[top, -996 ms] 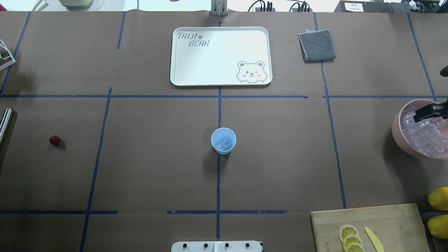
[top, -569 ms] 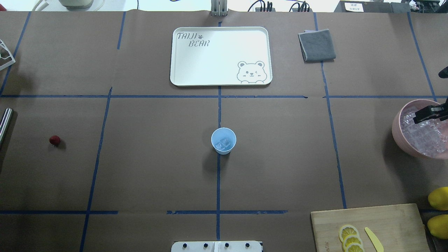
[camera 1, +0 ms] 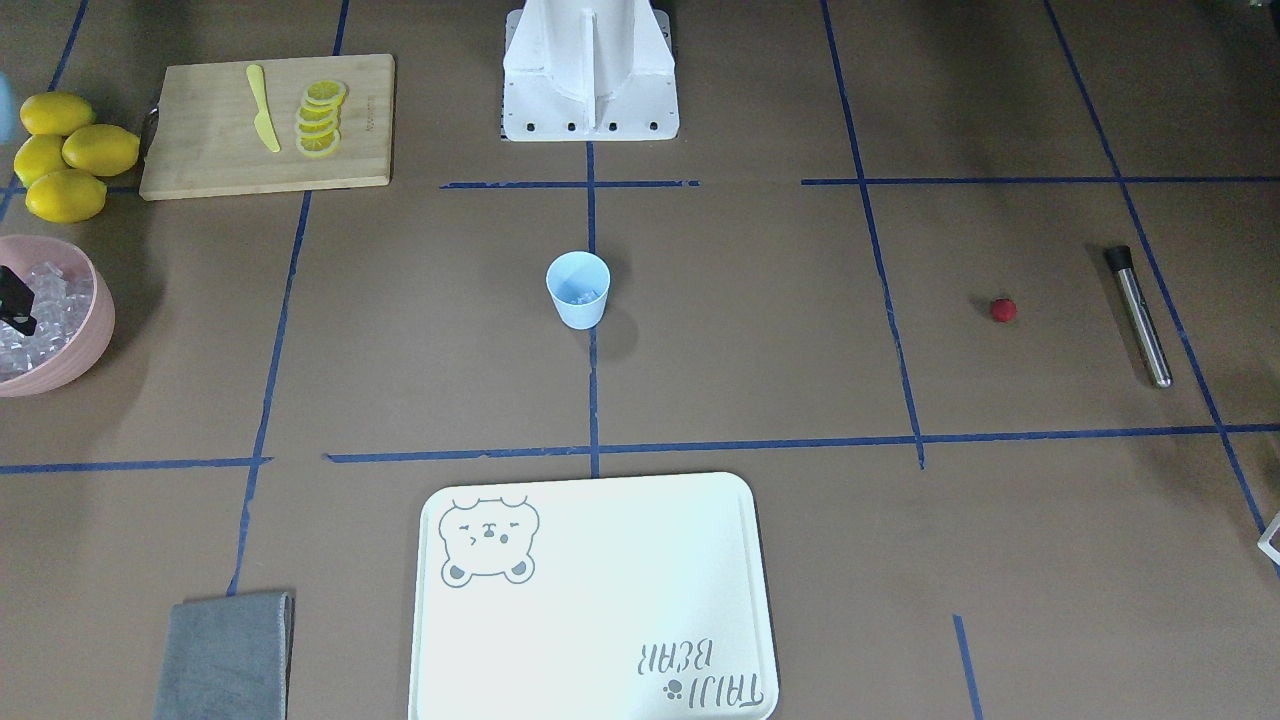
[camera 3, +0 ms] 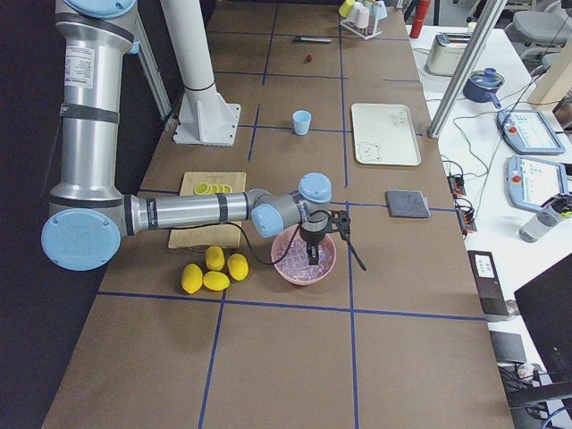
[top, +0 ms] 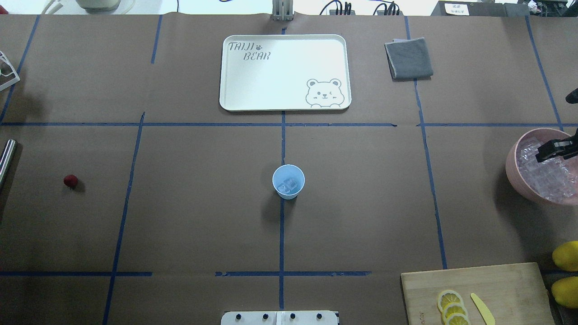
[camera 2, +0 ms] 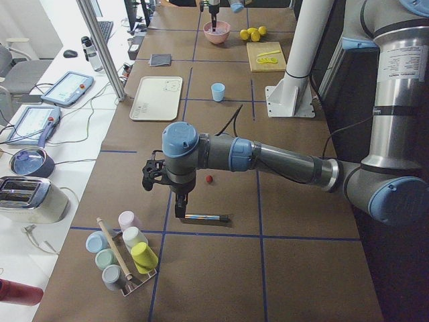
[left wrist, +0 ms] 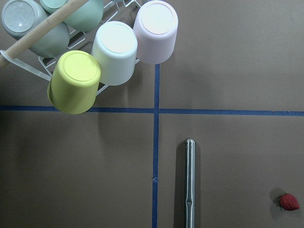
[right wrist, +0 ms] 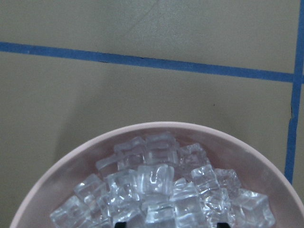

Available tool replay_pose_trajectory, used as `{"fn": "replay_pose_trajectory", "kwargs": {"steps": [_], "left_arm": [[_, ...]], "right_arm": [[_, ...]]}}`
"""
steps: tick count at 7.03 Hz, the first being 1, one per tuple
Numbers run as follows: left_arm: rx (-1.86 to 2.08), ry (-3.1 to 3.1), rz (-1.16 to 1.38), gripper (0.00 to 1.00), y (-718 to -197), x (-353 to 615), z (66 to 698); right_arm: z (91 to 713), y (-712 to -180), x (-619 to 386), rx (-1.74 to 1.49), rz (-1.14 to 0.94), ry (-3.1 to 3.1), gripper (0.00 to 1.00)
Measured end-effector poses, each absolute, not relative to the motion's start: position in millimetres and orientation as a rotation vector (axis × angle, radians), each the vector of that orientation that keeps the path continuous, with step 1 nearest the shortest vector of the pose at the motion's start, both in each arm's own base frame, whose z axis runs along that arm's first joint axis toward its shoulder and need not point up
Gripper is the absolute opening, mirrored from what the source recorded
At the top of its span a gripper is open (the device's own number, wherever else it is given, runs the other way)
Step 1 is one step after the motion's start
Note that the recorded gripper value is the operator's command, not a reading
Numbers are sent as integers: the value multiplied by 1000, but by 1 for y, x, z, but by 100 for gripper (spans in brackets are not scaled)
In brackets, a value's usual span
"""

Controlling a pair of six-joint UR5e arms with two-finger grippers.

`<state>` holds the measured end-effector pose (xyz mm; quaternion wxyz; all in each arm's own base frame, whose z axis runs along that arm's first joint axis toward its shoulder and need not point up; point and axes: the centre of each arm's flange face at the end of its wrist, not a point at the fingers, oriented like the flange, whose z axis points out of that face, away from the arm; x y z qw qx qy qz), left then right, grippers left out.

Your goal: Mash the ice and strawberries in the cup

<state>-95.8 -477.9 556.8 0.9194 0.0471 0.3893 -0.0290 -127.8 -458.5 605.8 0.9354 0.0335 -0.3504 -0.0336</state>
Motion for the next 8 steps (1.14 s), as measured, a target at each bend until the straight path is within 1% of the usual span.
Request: {"fn": "replay_pose_trajectory", "kwargs": {"steps": [8], "left_arm": [[104, 801, -57, 100, -477, -96, 552]], "right_arm": [[619, -455, -134, 39, -74, -707, 66]]}}
